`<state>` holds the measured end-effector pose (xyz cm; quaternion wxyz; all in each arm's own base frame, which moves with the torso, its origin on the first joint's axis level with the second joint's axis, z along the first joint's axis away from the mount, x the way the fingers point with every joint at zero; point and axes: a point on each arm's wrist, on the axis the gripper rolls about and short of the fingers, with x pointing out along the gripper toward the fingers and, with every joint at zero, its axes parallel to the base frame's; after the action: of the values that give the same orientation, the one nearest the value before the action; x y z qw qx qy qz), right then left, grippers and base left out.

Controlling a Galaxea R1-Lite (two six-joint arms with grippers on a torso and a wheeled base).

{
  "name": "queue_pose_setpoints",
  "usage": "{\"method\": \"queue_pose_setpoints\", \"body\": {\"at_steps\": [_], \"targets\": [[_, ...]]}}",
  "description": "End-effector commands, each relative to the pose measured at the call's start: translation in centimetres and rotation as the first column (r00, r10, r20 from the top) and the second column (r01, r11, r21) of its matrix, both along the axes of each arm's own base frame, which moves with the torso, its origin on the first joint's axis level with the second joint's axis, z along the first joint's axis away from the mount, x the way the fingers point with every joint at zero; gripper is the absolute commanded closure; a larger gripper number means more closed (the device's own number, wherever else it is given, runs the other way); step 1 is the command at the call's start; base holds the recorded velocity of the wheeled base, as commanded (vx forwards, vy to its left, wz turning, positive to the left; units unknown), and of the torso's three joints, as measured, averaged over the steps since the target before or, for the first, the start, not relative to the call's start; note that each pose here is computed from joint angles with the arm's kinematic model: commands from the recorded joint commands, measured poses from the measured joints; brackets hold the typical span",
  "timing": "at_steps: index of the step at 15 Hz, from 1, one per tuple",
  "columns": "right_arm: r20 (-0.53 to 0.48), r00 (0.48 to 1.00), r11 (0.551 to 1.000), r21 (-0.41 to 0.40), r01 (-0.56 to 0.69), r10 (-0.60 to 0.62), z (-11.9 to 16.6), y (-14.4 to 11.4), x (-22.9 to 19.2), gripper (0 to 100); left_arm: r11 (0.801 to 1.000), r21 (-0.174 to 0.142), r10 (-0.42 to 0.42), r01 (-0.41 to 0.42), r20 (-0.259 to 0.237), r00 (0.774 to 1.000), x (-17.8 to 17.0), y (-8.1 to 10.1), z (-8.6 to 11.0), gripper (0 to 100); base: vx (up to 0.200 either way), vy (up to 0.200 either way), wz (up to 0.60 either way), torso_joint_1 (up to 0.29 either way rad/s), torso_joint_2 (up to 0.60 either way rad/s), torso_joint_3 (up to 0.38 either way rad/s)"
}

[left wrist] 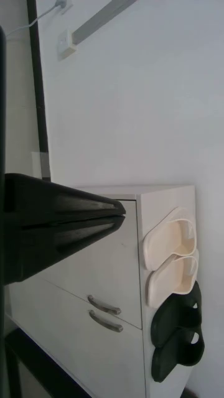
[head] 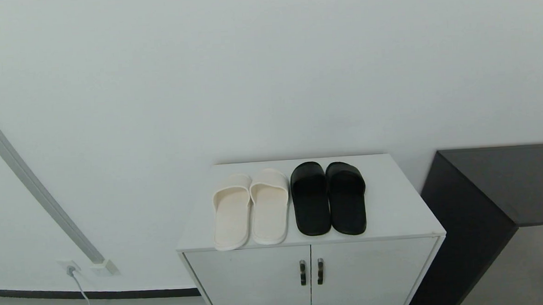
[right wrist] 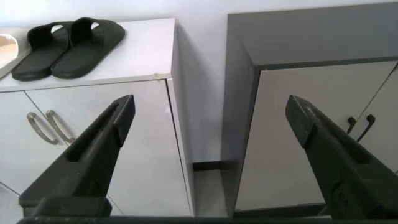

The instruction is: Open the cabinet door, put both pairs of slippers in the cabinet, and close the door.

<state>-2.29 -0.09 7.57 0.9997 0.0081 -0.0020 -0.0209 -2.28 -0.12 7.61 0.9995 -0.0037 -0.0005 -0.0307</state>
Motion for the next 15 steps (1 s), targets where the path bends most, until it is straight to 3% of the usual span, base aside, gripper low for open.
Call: {"method": "queue_pose_setpoints", "body": {"at_steps": [1,5,6,7,9,10,15], "targets": [[-0.001,1.0,1.0,0.001,0.0,0.0,0.0,0.0,0.0,0,1.0,0.0,0.0,0.0,0.0,1.0,0.0,0.0,0.0,100,0.0,0.0,0.0,0.0,0.0,0.0],[0.012,1.0,1.0,0.016,-0.004,0.004,0.2,0.0,0.0,0,1.0,0.001,0.0,0.0,0.0,1.0,0.0,0.0,0.0,100,0.0,0.0,0.0,0.0,0.0,0.0],[0.104,0.994,0.987,0.158,-0.034,0.017,3.7,0.0,-0.7,0,1.0,0.001,-0.001,0.001,0.0,1.0,0.0,0.0,0.0,100,0.0,0.0,0.0,0.0,0.0,0.0],[0.107,0.994,0.953,0.296,-0.064,0.033,7.1,-0.1,-0.8,0,1.0,0.001,-0.001,0.001,0.0,1.0,0.0,0.0,0.0,100,0.0,0.0,0.0,0.0,0.0,0.0],[-0.035,0.998,0.976,0.211,-0.051,0.06,6.2,-0.1,0.6,0,1.0,0.001,-0.001,0.001,0.0,1.0,0.0,0.0,0.0,100,0.0,0.0,0.0,0.0,0.0,0.0],[-0.159,0.982,0.986,0.146,-0.076,0.099,4.5,0.0,1.9,0,1.0,0.0,0.0,0.0,0.002,1.0,0.0,0.0,0.0,100,0.0,0.0,0.0,0.0,0.0,0.0],[-0.291,0.941,0.979,0.158,-0.13,0.172,5.7,0.5,6.2,0,1.0,0.001,-0.001,0.001,0.0,1.0,0.0,0.0,0.0,100,0.0,0.0,0.0,0.0,0.0,0.0]]}}
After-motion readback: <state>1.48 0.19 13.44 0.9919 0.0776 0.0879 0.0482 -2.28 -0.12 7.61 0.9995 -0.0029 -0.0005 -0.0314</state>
